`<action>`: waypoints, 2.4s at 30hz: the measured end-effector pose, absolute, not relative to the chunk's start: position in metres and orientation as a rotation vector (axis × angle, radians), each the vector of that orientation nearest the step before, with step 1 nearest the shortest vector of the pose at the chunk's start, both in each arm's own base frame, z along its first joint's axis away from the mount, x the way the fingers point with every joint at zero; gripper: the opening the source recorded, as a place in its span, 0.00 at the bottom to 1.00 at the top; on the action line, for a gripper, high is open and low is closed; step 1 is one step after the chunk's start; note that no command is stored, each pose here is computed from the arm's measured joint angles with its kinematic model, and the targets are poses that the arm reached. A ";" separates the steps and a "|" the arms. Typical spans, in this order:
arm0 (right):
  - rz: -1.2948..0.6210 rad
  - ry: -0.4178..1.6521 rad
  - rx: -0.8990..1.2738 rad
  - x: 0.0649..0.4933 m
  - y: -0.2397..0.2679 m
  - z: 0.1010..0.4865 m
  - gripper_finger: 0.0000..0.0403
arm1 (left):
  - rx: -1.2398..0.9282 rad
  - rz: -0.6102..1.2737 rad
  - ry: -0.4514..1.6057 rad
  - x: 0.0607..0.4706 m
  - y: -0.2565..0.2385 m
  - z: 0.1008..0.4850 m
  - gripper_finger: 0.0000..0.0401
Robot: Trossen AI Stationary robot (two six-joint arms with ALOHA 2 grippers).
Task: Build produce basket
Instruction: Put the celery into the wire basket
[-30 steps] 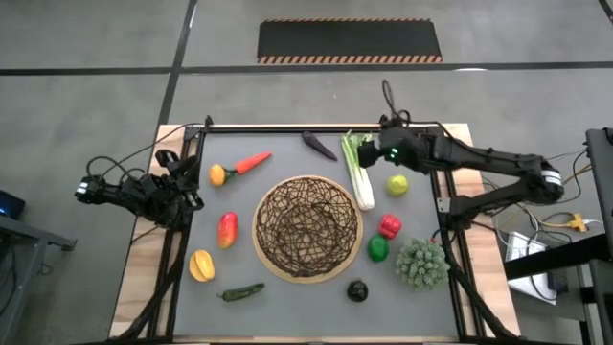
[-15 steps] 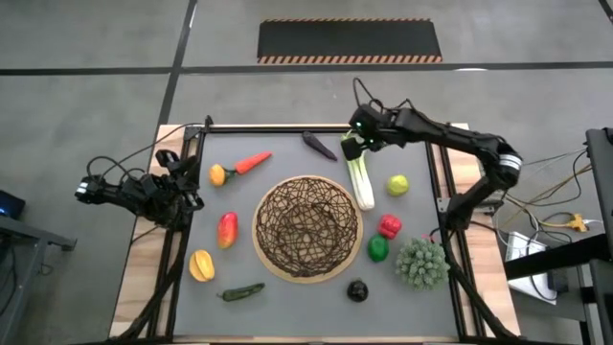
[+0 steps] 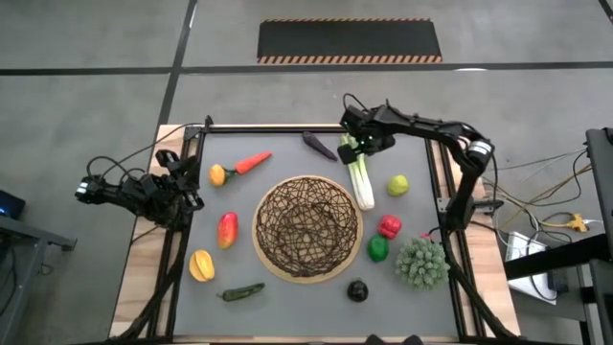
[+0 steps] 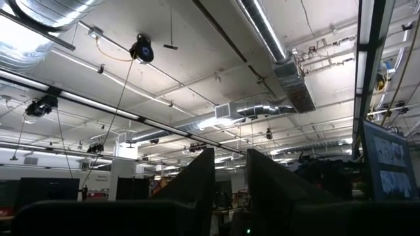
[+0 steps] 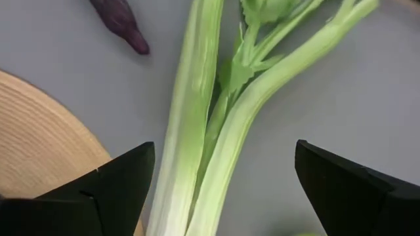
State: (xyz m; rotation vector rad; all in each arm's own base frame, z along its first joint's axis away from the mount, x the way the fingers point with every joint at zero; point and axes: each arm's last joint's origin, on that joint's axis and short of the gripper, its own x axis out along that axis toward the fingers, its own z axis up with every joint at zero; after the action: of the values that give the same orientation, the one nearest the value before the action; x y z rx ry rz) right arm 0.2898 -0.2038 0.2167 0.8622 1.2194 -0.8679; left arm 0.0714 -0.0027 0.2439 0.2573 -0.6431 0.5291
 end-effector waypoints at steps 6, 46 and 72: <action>-0.855 1.271 0.892 0.292 -0.213 0.196 0.87 | 0.258 0.529 -0.643 0.071 -0.003 0.244 0.17; -0.841 1.298 0.950 0.307 -0.223 0.152 0.36 | 0.278 0.537 -0.639 0.071 -0.003 0.244 0.17; -0.838 1.176 0.843 0.298 -0.218 0.200 0.07 | 0.280 0.538 -0.638 0.071 -0.003 0.244 0.17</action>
State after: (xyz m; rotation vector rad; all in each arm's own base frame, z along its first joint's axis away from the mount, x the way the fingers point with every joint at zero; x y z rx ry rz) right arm 0.2976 -0.2185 0.2001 0.8432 1.1756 -0.8382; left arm 0.0713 -0.0027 0.2439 0.2799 -0.6382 0.5378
